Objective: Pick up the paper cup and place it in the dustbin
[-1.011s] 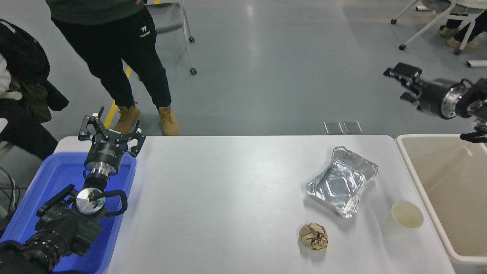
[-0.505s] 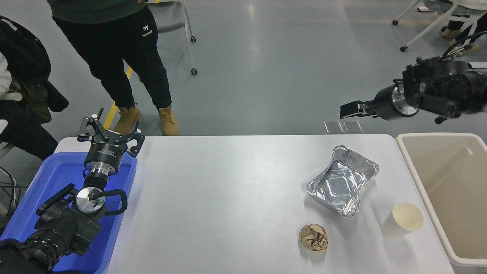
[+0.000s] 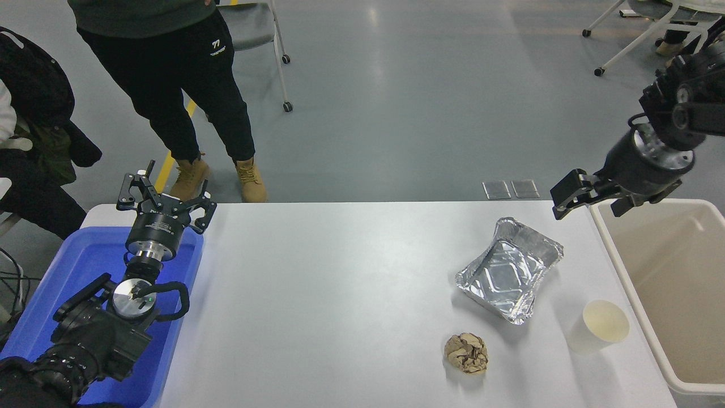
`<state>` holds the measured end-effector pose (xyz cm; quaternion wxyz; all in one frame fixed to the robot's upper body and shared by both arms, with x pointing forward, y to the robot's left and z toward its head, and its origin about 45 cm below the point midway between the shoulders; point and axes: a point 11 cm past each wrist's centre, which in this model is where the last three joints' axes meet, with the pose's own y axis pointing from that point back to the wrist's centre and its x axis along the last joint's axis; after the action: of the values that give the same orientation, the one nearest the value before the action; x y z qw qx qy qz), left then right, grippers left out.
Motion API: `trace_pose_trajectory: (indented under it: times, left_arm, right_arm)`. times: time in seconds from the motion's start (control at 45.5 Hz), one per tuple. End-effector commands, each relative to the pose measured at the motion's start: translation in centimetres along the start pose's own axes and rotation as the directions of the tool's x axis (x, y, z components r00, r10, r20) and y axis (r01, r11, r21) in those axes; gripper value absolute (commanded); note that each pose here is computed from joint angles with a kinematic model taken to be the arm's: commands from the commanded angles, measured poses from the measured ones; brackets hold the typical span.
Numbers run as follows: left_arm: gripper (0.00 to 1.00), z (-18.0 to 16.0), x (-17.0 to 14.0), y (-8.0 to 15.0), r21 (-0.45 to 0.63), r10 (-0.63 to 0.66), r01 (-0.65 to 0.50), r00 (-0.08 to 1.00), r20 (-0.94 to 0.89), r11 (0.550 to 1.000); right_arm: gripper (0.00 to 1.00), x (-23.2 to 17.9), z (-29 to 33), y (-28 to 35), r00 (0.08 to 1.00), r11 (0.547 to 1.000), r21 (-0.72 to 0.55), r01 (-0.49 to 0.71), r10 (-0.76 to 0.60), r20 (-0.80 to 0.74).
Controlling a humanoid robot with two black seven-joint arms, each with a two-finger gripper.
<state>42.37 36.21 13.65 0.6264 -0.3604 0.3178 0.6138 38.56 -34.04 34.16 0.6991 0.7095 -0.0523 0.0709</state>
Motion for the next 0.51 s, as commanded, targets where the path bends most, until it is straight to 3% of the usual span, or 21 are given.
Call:
trace_pose_trajectory:
  times: [0.0,0.22,0.484]
  left_arm:
    - [0.99,0.0,0.0,0.0,0.000,0.000,0.000,1.000,0.000,1.000]
    - [0.99,0.0,0.0,0.0,0.000,0.000,0.000,1.000,0.000,1.000]
    - [0.99,0.0,0.0,0.0,0.000,0.000,0.000,1.000,0.000,1.000]
  right_arm:
    - [1.00,0.0,-0.1,3.1,0.998,0.998,0.043,-0.035,0.033,0.056]
    - [1.00,0.4,-0.6,3.2,0.995,0.996,0.076,-0.054,0.047,0.089]
    - [1.00,-0.3,0.9,2.7,0.996,0.999,0.024,-0.027,0.024,0.090]
